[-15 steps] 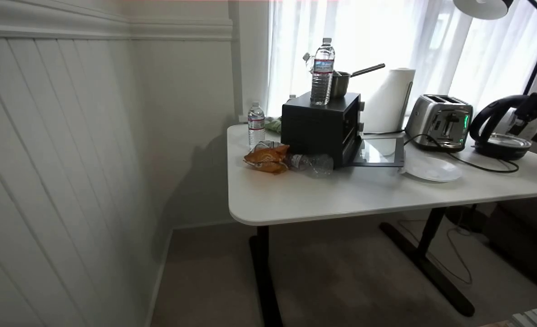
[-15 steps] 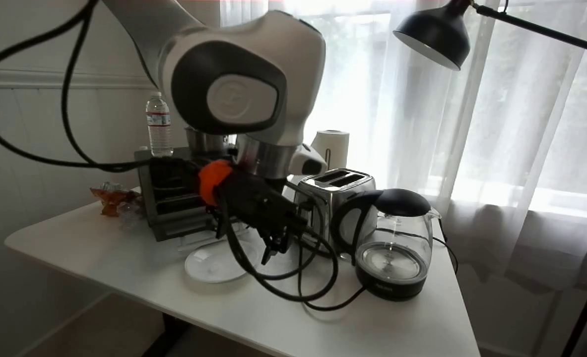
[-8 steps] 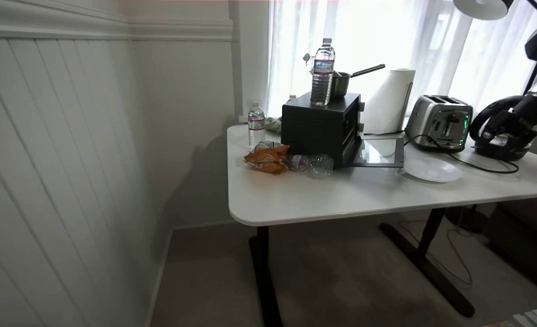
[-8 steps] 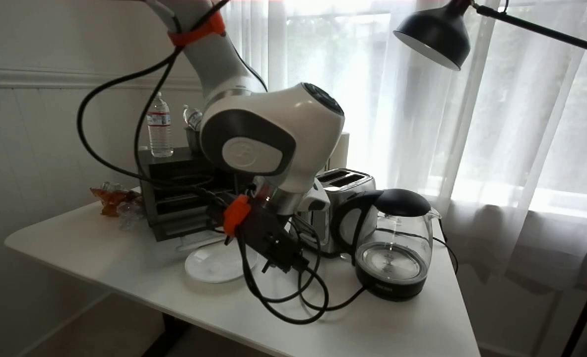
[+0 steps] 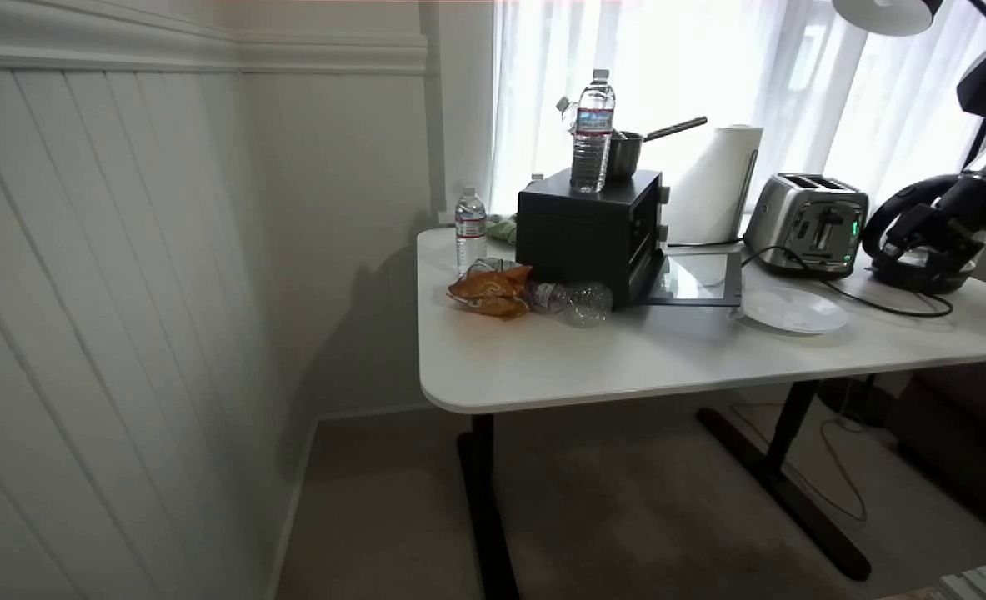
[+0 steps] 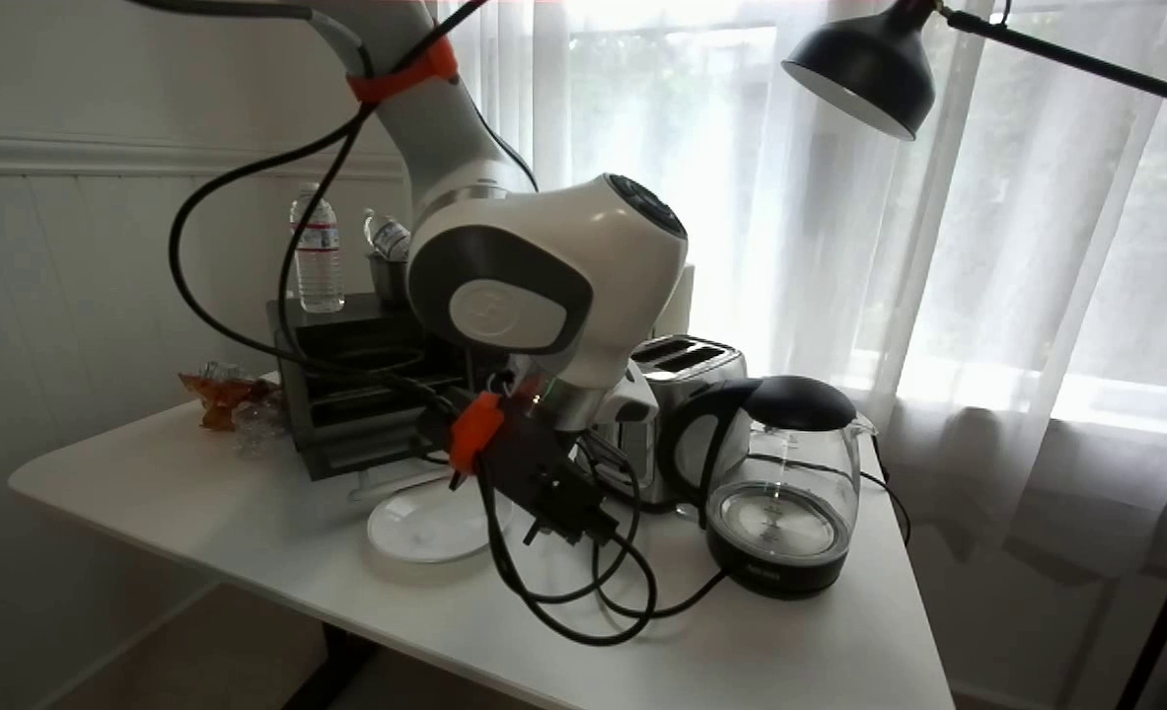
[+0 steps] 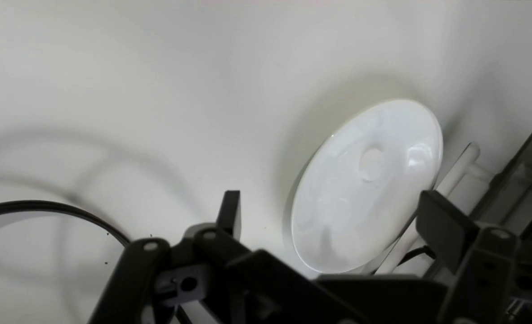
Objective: Pick up one white plate and put it in the oven on the top tray
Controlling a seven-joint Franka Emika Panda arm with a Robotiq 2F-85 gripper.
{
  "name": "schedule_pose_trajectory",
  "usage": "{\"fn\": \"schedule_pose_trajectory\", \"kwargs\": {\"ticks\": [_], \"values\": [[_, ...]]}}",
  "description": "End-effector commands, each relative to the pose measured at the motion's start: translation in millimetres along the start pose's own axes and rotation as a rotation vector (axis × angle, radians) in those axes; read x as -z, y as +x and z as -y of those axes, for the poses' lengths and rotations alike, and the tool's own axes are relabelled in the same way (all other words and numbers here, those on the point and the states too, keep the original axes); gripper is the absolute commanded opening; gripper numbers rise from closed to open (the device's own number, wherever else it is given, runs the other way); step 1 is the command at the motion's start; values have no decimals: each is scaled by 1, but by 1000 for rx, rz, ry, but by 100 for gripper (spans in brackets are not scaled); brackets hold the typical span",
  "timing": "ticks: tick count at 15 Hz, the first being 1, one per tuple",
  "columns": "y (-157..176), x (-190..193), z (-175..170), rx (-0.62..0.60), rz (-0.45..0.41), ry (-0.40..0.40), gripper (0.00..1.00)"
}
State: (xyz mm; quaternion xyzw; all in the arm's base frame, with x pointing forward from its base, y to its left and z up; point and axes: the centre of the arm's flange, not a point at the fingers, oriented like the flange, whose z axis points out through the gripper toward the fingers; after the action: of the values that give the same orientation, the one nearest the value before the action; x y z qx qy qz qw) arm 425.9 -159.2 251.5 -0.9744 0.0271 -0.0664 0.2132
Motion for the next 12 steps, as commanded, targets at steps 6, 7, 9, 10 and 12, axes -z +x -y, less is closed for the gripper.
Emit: {"fn": "schedule_pose_trajectory", "kwargs": {"ticks": [6, 7, 9, 10, 12], "values": [[33, -26, -23, -38, -19, 74, 100], [37, -30, -26, -43, -15, 87, 100], [42, -38, -30, -47, 19, 140, 100], [45, -43, -33, -45, 34, 161, 100], [52, -52, -36, -47, 42, 192, 100]]}}
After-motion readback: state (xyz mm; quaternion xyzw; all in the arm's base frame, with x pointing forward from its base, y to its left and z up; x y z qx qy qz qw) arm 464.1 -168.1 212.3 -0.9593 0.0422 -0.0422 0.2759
